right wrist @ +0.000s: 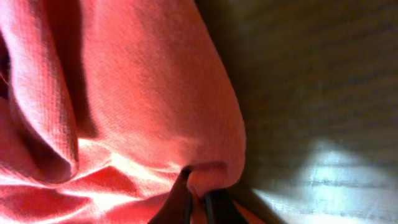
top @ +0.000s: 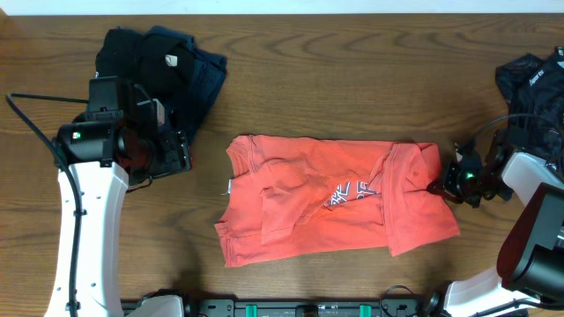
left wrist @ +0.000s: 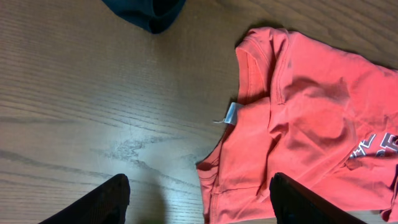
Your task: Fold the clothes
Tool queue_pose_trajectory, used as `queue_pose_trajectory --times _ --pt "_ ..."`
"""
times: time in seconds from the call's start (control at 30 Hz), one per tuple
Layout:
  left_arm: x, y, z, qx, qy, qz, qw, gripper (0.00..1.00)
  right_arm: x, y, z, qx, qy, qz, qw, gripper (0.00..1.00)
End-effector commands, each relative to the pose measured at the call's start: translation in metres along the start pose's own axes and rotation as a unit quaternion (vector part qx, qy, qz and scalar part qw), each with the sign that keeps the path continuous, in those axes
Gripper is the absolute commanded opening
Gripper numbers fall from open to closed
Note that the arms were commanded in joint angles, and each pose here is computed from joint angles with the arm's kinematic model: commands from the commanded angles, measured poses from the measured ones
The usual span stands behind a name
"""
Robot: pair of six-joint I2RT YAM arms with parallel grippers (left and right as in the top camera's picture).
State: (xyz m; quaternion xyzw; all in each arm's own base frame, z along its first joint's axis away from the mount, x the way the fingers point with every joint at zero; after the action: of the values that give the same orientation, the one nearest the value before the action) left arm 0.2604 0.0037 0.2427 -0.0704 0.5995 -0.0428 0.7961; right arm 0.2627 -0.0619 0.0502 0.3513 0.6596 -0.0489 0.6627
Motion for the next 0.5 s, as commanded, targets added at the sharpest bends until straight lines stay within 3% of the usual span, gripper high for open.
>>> queue_pose_trajectory --times 0.0,0.33,0.47 --pt "-0.004 0.0 0.0 0.002 -0.005 0.0 1.0 0.74 -0.015 -0.01 0.001 0.022 -0.01 -0.025 0.999 0.01" --pt "-0.004 0.0 0.0 0.002 -0.006 0.0 1.0 0.74 -0.116 0.029 -0.008 -0.016 -0.166 -0.019 0.986 0.01" --pt "-0.004 0.0 0.0 0.002 -0.006 0.0 1.0 0.74 -0.123 0.039 -0.019 -0.034 -0.172 -0.02 0.984 0.01"
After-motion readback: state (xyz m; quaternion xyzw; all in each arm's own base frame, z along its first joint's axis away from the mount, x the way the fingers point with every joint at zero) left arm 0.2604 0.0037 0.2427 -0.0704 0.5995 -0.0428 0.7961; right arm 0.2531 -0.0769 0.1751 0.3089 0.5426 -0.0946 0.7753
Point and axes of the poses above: each gripper's point midway between its finger pads, its own x axis out along the fingers, its own y axis along the line the jaws close on, z = x × y, the point moved 6 cm from there along -x, back along the fingers, and after that the axes turned 10 degrees about x, right-handed, at the moved point
